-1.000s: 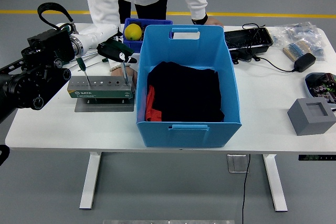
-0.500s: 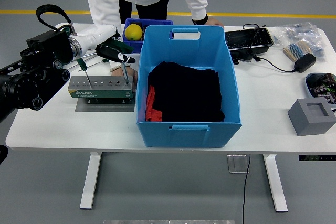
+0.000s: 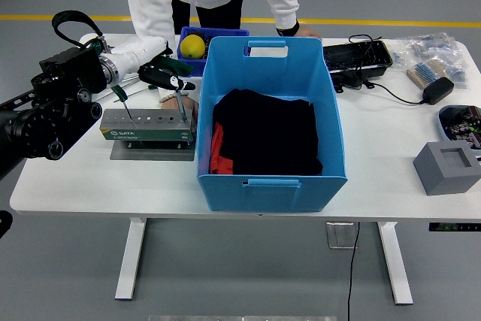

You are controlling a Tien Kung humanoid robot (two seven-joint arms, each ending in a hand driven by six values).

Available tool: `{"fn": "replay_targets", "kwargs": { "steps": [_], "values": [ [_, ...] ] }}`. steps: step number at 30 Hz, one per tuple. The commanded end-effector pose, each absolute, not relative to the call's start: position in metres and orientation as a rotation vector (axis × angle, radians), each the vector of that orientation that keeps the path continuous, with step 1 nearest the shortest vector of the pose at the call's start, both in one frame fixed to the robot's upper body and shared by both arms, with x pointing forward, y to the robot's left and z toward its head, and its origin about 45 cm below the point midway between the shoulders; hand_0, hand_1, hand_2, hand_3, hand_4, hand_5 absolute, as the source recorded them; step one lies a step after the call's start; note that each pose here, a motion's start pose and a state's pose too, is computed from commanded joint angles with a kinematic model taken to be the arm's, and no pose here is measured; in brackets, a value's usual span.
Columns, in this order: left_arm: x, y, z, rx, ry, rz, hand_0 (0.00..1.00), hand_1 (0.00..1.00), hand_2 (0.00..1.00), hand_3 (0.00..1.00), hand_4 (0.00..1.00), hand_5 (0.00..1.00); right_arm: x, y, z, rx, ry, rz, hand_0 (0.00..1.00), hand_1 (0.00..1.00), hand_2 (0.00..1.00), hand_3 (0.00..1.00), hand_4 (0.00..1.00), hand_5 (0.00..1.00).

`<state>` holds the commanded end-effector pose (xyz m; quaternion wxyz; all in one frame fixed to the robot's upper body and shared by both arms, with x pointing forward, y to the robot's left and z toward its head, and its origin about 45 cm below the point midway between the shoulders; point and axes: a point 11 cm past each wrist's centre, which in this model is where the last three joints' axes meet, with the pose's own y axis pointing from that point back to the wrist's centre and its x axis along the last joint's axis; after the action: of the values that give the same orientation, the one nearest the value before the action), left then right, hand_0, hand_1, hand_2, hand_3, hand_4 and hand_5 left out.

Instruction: Lift tool from toolbox,place it in box,lift tool from toolbox,place it in box

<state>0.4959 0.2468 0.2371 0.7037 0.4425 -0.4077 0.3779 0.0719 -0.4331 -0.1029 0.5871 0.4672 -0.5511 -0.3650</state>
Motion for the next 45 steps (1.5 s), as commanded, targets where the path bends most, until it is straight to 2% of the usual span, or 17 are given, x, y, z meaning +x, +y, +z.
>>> {"fn": "replay_targets", "kwargs": {
  "steps": [11,12,17,18,23,24,45],
  "values": [
    [0.497,0.246,0.246,0.939,-0.918,0.862,0.118,0.002,0.032,0.073,0.965,0.602,0.069,-0.432,-0.104,1.083,-1.287,-0.857,0.752,0.749,0.799,0.635,0.907,0.727],
    [0.497,0.247,0.247,0.938,-0.920,0.862,0.116,0.002,0.029,0.068,0.914,0.602,0.068,-0.432,-0.104,1.083,-1.288,-0.857,0.752,0.748,0.799,0.634,0.906,0.727],
    [0.499,0.250,0.254,0.938,-0.932,0.866,0.116,0.002,0.029,0.068,0.914,0.602,0.067,-0.432,-0.104,1.080,-1.291,-0.860,0.752,0.748,0.799,0.634,0.906,0.727],
    [0.499,0.251,0.255,0.938,-0.933,0.863,0.113,0.002,0.025,0.067,0.884,0.601,0.067,-0.432,-0.104,1.080,-1.291,-0.860,0.751,0.747,0.799,0.634,0.906,0.725],
    [0.501,0.253,0.261,0.935,-0.937,0.864,0.113,0.002,0.025,0.067,0.884,0.601,0.066,-0.432,-0.104,1.078,-1.291,-0.860,0.751,0.747,0.799,0.634,0.906,0.725],
    [0.502,0.254,0.262,0.935,-0.938,0.865,0.112,0.002,0.022,0.065,0.854,0.604,0.066,-0.432,-0.104,1.078,-1.291,-0.860,0.751,0.746,0.798,0.633,0.903,0.726],
    [0.505,0.251,0.299,0.926,-0.977,0.829,0.114,0.002,0.023,0.070,0.818,0.587,0.063,-0.432,-0.105,1.071,-1.296,-0.865,0.750,0.746,0.797,0.630,0.896,0.724]
  ]
}}
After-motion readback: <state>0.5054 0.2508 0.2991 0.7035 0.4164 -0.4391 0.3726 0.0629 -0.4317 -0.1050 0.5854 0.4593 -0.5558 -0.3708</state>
